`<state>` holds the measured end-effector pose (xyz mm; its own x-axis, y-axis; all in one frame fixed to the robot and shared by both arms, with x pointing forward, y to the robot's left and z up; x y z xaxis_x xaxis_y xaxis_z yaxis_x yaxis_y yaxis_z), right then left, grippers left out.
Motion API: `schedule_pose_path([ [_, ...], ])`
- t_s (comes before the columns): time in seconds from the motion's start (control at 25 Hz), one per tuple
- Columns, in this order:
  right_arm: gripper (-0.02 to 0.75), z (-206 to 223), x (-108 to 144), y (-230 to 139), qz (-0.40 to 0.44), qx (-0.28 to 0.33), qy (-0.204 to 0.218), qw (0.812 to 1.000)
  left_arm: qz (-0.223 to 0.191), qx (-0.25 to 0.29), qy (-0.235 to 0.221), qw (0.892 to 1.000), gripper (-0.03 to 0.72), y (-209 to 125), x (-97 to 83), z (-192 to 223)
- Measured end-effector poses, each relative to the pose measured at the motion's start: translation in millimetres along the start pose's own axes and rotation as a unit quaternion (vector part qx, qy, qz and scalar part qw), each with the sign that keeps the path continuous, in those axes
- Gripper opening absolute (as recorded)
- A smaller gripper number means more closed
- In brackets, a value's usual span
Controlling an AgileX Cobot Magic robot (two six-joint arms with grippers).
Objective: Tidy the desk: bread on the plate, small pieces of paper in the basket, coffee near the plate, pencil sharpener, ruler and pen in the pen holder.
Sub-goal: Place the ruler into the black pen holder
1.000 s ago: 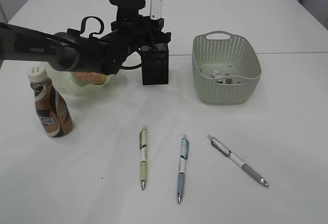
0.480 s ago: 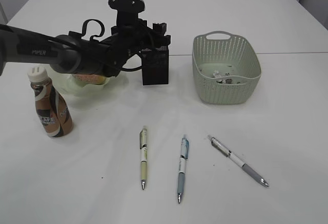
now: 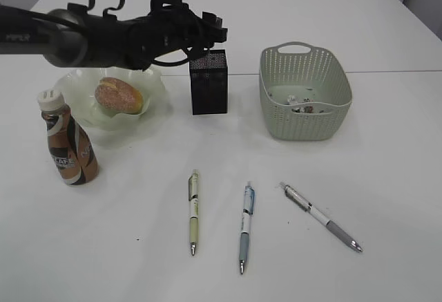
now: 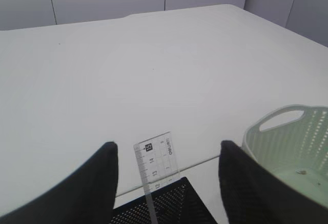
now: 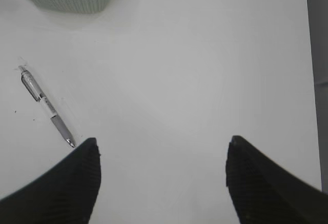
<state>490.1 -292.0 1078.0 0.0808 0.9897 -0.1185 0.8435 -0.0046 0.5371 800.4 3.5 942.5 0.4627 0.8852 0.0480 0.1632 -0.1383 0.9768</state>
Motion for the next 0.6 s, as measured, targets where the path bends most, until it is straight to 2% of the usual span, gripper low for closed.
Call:
schedule_pose_path([
  [0.12,0.561,0.0,1.9,-0.8,0.002,0.002,0.005,1.0,0.012,0.038,-0.009,0.999,0.433,10.9,-1.8,-12.1],
  [0.32,0.561,-0.6,13.7,-4.3,0.013,0.012,0.036,0.999,0.034,0.121,-0.022,0.992,0.383,34.6,-1.8,-49.4],
  [0.6,0.561,-23.8,37.7,9.0,0.042,-0.006,0.11,0.993,0.031,0.251,-0.032,0.967,0.328,60.3,0.5,-129.8],
])
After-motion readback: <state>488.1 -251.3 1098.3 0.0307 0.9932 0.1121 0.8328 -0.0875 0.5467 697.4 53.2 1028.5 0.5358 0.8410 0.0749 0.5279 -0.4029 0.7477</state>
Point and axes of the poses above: a point on each arm's last joint axis where the gripper is mounted, z pointing out along that axis toward the gripper, x along the wrist's bending axis when the last joint is at zero, y = z × x, the point moved 10 cm from there along z, pointing out along that axis toward the gripper, and after that the axes turned 7 degrees about z, right-handed, at the moved point
